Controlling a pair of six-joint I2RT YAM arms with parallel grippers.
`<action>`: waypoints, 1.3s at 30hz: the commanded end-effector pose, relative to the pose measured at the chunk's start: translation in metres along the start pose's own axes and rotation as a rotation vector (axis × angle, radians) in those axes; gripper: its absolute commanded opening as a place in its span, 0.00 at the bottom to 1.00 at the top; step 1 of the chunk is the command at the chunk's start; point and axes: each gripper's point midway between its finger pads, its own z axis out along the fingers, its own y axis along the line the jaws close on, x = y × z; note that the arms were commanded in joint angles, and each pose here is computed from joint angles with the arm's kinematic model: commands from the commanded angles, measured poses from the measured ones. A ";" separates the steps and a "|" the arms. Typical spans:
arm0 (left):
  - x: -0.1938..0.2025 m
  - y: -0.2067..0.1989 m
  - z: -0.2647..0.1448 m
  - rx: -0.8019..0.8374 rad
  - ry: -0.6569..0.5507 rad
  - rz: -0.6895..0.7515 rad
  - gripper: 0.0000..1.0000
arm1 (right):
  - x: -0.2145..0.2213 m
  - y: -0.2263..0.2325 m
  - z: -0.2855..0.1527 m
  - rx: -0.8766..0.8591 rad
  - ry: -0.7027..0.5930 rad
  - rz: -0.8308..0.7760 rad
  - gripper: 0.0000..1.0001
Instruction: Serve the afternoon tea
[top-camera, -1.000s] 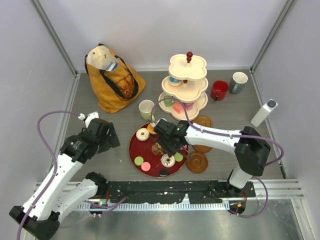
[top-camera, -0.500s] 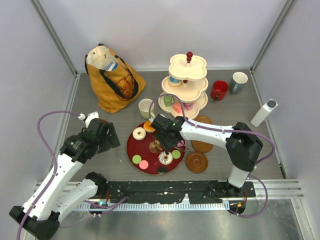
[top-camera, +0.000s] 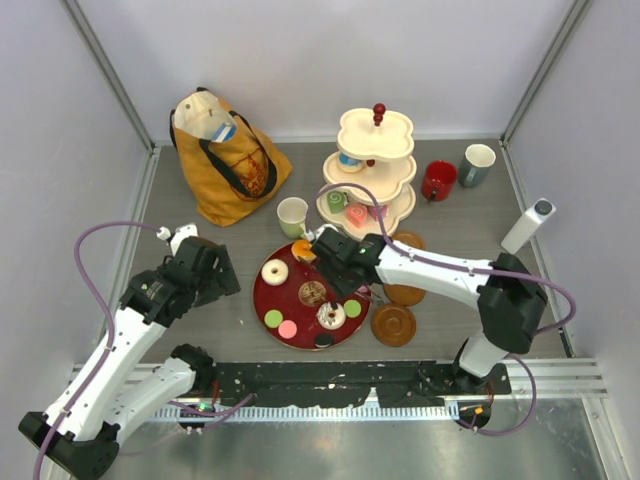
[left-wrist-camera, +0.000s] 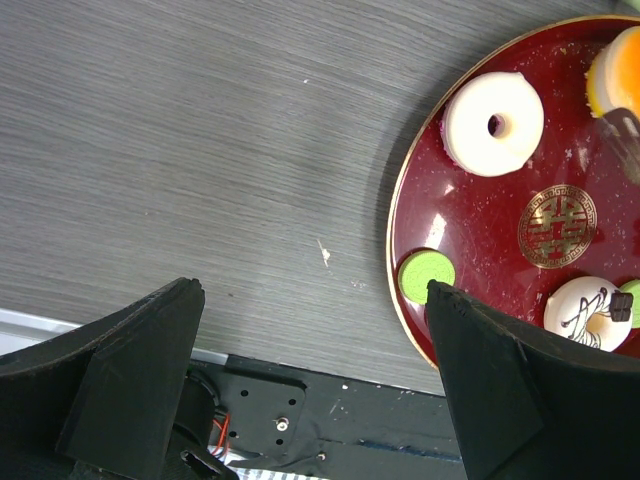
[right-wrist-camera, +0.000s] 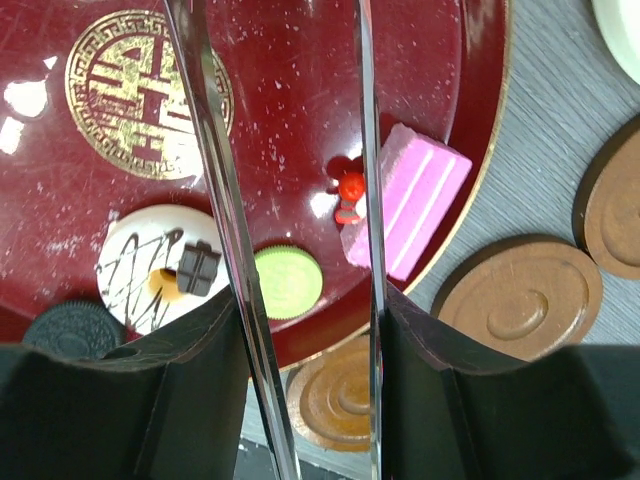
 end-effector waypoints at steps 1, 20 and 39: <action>-0.004 -0.002 0.001 0.011 -0.018 0.005 1.00 | -0.011 0.000 -0.041 -0.040 -0.127 0.034 0.45; -0.003 -0.002 0.002 0.010 -0.013 0.009 0.99 | -0.050 -0.124 -0.131 0.101 -0.379 0.355 0.41; -0.003 -0.002 0.001 0.011 -0.016 0.008 1.00 | -0.060 -0.163 -0.103 0.184 -0.275 0.432 0.50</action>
